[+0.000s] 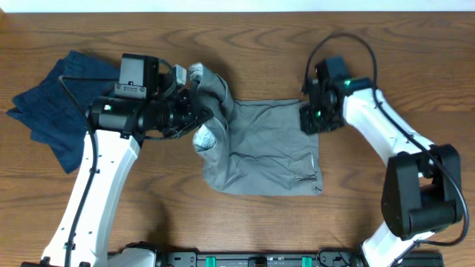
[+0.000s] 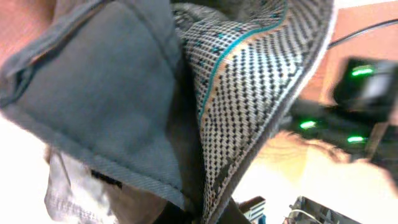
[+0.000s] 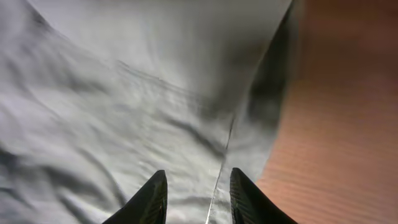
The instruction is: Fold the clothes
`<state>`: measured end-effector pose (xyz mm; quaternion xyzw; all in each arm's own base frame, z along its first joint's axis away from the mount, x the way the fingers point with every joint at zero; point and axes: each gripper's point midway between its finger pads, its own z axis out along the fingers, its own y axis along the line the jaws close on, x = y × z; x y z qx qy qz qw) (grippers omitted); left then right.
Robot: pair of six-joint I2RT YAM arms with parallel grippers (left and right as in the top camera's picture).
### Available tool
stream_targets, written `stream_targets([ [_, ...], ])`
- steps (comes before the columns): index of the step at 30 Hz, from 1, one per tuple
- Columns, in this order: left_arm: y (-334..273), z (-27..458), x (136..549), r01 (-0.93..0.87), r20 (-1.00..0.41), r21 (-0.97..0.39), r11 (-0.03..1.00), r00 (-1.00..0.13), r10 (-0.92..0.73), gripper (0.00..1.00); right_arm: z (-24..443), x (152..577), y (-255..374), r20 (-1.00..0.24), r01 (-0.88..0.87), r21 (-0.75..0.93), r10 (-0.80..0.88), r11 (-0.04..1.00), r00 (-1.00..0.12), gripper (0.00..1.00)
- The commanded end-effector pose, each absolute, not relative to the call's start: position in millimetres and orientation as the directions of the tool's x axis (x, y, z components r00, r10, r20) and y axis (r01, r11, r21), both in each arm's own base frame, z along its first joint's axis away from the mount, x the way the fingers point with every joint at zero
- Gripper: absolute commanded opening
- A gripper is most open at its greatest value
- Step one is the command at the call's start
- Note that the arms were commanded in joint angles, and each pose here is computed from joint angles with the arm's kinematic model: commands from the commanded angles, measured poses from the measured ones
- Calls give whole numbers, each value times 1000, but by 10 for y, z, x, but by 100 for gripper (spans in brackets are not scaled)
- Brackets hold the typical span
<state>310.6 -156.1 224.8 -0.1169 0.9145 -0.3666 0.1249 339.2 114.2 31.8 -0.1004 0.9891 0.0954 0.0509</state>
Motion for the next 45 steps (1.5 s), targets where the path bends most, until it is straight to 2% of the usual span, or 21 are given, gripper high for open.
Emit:
stream_targets([
  [1, -1765, 2281, 3104, -80, -161, -703, 707, -950, -267, 6, 60, 3148, 1136, -56, -216, 175, -210, 961, -976, 33],
  [4, -1928, 2127, 3059, -78, -148, -662, 745, -962, -231, 6, -85, 3015, 1173, -41, -216, 190, -212, 958, -976, 33],
  [11, -2549, 1801, 2813, -40, -53, -646, 763, -994, -97, 6, -212, 2909, 1155, -24, -177, 190, -175, 966, -984, 33],
  [20, -3207, 1881, 2803, 64, -129, -721, 690, -991, -44, 6, -203, 2905, 1160, -16, -146, 194, -146, 970, -989, 35],
  [21, -3212, 1889, 2812, 67, -134, -723, 687, -990, -44, 12, -193, 2909, 1158, -13, -138, 193, -139, 971, -990, 36],
  [22, -3208, 1887, 2812, 66, -133, -723, 688, -990, -45, 31, -174, 2923, 1152, -12, -135, 193, -135, 972, -991, 36],
  [23, -3191, 1880, 2818, 61, -130, -721, 691, -990, -48, 41, -145, 2944, 1141, -13, -130, 193, -130, 973, -991, 36],
  [24, -3154, 1868, 2833, 60, -130, -716, 696, -990, -49, 46, -92, 2988, 1108, -18, -119, 185, -118, 976, -993, 36],
  [28, -2943, 1820, 2962, 48, -138, -696, 717, -988, -68, 47, 299, 3293, 786, -73, 8, 103, 15, 995, -997, 36],
  [33, -2509, 1745, 3363, 80, -277, -604, 793, -954, -115, 47, 1096, 3714, 504, -252, 81, 130, 112, 988, -961, 37],
  [37, -2032, 1611, 3749, 57, -418, -434, 899, -897, -145, 47, 1583, 3743, 958, -365, -170, 325, -43, 930, -930, 38],
  [40, -1939, 1475, 3946, 90, -465, -381, 920, -879, -106, 47, 1628, 3557, 1277, -333, -243, 416, -101, 876, -937, 39],
  [45, -1988, 1027, 4187, 138, -469, -339, 931, -882, -40, 48, 1301, 3120, 1773, -211, -311, 476, -237, 823, -948, 39],
])
